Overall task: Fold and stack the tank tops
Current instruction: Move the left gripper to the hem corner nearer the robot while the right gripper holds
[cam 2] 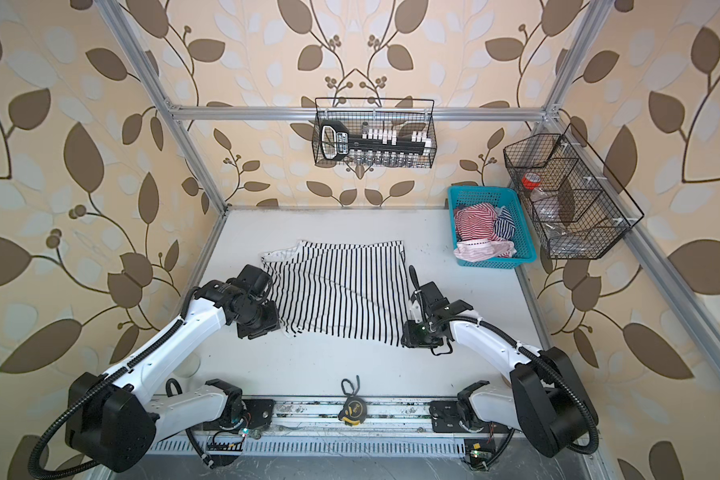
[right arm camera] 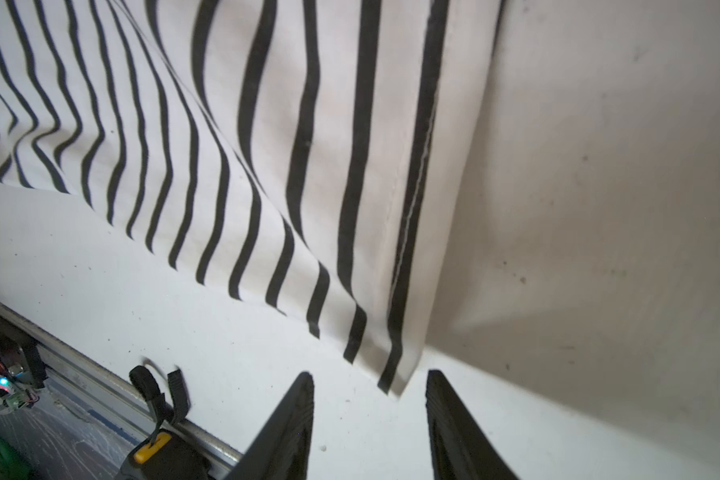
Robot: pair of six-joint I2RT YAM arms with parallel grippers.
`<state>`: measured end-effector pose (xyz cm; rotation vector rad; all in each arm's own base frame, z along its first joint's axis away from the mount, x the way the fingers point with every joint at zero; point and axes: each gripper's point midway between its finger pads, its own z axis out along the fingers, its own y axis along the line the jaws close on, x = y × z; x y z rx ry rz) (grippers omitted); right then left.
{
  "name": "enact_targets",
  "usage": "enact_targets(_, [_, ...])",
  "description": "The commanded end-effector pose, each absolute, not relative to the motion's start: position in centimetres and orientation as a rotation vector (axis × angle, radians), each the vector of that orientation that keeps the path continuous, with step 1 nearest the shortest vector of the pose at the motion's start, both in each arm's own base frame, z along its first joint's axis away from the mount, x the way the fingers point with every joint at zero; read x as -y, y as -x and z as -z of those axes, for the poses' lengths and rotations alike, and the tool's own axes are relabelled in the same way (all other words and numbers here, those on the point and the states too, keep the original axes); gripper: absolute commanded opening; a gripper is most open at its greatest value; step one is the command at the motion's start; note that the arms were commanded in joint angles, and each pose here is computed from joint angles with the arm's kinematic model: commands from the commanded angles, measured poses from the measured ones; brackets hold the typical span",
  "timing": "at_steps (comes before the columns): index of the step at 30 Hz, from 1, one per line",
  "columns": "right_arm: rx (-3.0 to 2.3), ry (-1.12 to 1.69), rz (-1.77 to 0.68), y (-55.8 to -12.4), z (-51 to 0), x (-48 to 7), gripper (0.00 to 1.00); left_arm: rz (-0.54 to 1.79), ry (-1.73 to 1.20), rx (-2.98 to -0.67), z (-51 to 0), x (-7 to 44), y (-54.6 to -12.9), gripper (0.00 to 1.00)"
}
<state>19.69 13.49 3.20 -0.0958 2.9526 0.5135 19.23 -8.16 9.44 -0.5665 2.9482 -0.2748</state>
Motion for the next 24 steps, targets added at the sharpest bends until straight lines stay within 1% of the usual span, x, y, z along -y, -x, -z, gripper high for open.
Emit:
enact_targets(1, [-2.954, 0.092, -0.519, -19.6, -2.6, -13.6, 0.44, 0.322, 0.592, -2.944, -8.6, 9.1, -18.7, 0.38])
enact_targets(6, [-2.939, 0.067, -0.539, -20.2, -2.7, -13.6, 0.44, 0.361, 0.596, -2.96, -6.4, 10.2, -19.0, 0.41])
enact_targets(11, [-2.927, 0.043, -0.548, -20.7, -2.9, -13.1, 0.42, 0.297, 0.597, -2.967, -4.2, 10.1, -19.3, 0.41])
enact_targets(18, [-2.924, 0.043, -0.574, -20.9, -2.8, -13.3, 0.41, 0.219, 0.634, -2.934, -2.9, 9.6, -20.9, 0.38])
enact_targets(24, [-2.931, 0.047, -0.6, -20.9, -2.5, -13.7, 0.42, 0.235, 0.644, -2.917, -2.4, 10.2, -22.1, 0.38])
